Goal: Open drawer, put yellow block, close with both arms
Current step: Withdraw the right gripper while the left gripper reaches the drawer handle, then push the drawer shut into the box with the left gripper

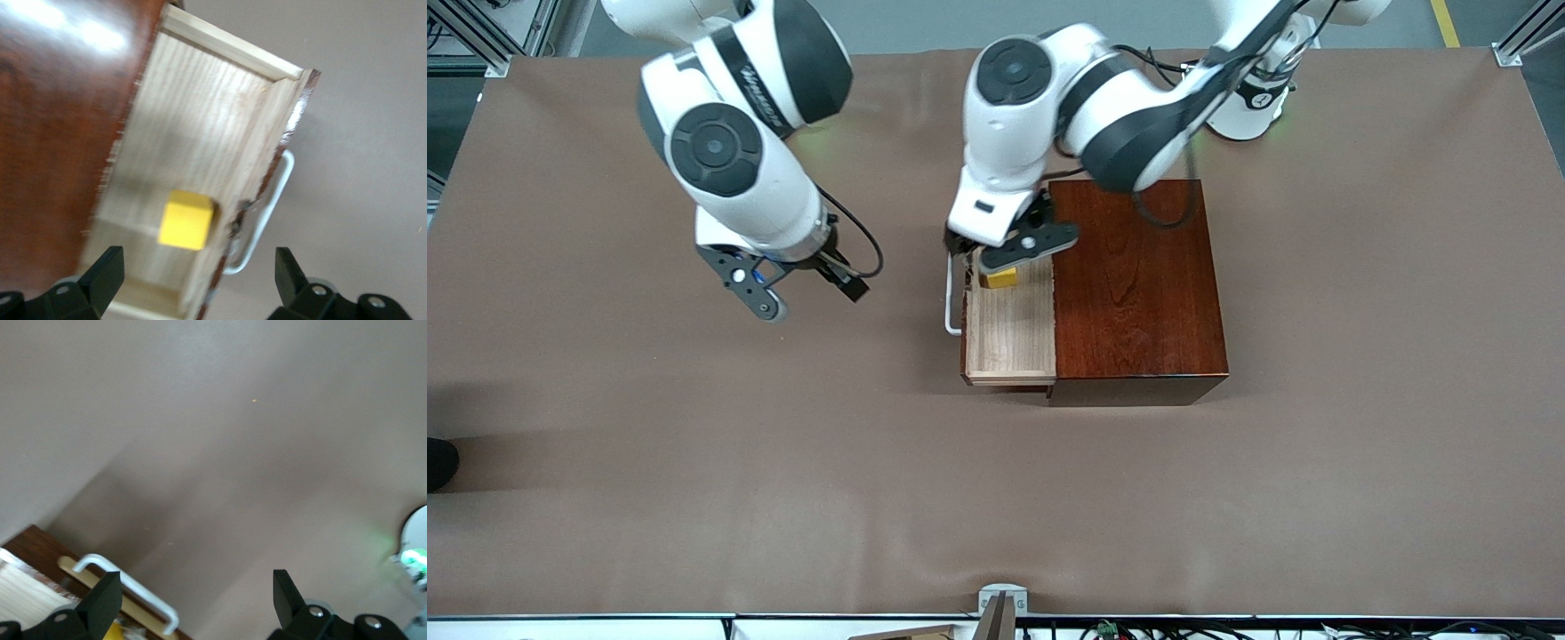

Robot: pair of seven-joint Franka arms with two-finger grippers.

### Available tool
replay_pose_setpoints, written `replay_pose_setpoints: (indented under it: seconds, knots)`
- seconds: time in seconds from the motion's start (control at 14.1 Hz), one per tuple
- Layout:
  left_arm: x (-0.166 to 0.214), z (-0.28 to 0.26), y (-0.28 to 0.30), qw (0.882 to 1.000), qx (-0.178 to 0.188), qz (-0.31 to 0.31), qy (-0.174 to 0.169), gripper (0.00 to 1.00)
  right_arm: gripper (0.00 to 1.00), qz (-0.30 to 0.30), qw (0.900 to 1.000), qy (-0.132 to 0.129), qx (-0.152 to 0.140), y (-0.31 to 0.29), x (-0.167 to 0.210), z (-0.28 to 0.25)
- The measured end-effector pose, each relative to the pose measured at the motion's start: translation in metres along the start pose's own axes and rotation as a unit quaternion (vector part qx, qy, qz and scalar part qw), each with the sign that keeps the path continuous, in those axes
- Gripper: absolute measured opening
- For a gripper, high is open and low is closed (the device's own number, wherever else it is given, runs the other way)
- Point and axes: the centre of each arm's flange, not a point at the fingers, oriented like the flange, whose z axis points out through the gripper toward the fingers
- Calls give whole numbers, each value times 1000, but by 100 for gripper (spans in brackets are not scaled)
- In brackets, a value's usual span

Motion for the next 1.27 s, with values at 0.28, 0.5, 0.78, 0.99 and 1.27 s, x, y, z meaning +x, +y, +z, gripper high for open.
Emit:
replay_pose_setpoints:
  seconds: [0.28,0.5,0.78,0.99,1.27]
  knots:
    - [-51,49,49,996,-37,-67,52,100,100,-40,999,-10,2,39,43,-25]
    - [-76,79,70,989,-82,-111,50,100,100,-103,994,-19,-5,64,58,-38]
    - [-93,139,78,978,-89,-176,67,100,100,-171,984,-40,-13,106,92,-64]
    - [-101,173,77,971,-79,-213,77,100,100,-229,973,-34,4,136,114,-84]
    - [-87,179,73,962,-67,-251,88,100,100,-266,963,-16,26,176,116,-116]
